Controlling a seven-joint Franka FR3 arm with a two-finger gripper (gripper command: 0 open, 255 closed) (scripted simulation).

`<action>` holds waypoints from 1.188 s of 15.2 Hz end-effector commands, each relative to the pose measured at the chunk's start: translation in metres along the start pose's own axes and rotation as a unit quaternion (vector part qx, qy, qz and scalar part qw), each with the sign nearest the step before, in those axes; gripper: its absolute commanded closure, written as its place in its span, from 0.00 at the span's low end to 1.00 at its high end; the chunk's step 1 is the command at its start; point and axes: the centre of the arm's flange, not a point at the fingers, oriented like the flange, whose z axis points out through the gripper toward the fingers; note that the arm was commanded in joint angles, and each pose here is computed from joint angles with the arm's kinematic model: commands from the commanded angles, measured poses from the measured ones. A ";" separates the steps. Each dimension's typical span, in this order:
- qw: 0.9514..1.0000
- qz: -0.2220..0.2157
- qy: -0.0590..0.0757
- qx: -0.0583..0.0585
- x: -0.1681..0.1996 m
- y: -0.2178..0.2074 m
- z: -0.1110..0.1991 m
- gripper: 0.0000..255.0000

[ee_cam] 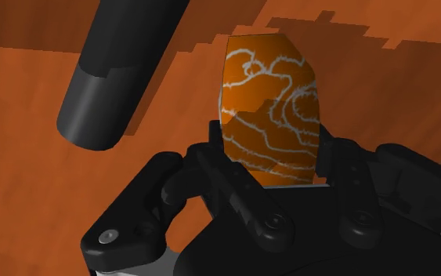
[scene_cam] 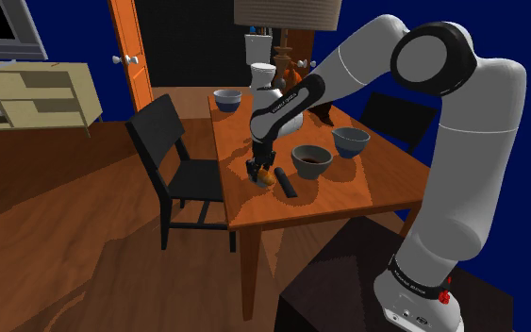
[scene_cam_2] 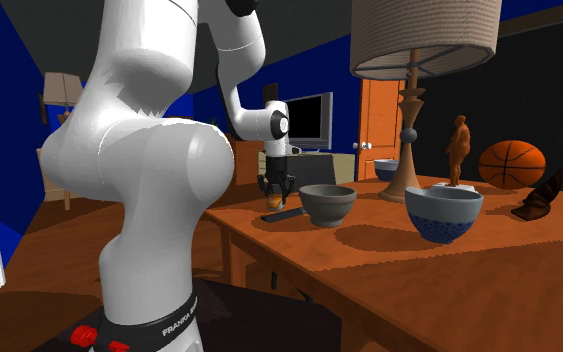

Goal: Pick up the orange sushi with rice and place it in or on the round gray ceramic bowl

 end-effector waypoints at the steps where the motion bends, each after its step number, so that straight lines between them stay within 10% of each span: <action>1: 1.000 0.000 -0.002 0.000 -0.001 0.000 0.002 1.00; 18: 1.000 0.000 -0.002 0.000 0.001 -0.001 -0.057 1.00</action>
